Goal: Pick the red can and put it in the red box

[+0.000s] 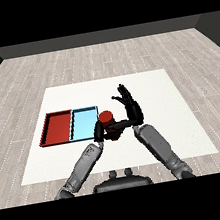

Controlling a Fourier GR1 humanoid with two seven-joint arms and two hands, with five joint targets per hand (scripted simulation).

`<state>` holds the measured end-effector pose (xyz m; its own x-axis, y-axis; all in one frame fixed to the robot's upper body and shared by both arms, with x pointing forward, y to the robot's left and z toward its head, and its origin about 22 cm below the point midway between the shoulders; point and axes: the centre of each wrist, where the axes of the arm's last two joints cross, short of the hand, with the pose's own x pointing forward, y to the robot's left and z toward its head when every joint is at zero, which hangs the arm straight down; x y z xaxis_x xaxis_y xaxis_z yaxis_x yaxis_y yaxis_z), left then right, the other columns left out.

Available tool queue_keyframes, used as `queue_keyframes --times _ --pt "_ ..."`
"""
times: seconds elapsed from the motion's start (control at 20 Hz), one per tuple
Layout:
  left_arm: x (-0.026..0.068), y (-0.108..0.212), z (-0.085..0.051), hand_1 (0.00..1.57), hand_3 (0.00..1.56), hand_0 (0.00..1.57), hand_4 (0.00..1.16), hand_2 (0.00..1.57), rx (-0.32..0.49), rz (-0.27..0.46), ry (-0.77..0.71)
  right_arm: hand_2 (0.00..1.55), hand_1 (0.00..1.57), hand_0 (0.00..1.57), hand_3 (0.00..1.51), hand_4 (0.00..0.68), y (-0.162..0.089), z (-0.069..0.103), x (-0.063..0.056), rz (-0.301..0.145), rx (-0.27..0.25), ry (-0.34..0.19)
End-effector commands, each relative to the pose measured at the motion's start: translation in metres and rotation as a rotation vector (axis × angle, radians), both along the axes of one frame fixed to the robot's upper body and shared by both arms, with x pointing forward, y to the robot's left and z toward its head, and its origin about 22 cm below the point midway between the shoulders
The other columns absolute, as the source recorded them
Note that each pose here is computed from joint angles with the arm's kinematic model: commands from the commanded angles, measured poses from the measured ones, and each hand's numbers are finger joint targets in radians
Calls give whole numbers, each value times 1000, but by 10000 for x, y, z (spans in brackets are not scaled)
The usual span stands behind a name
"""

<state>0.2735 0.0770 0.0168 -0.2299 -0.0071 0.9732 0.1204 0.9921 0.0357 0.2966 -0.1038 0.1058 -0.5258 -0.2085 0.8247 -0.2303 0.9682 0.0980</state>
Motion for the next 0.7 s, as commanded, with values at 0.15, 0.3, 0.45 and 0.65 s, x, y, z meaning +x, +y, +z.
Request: queue_keyframes --times 0.15,0.3,0.45,0.65 --pt "174 324 -25 1571 1453 1571 1117 1554 21 51 -13 0 0 0 0 0 -625 345 -160 -117 17 -106" --pt "161 234 60 1571 1465 1571 1131 1571 38 83 -23 0 0 0 0 0 -680 360 -206 -168 41 -73" --pt "179 559 324 1571 1474 1571 1139 1571 50 97 -63 0 0 0 0 0 -870 6 -166 -183 70 -34" --pt "377 1017 360 1571 1460 1571 1112 1569 99 150 -90 0 0 0 0 0 -1262 -50 -246 -227 53 15"
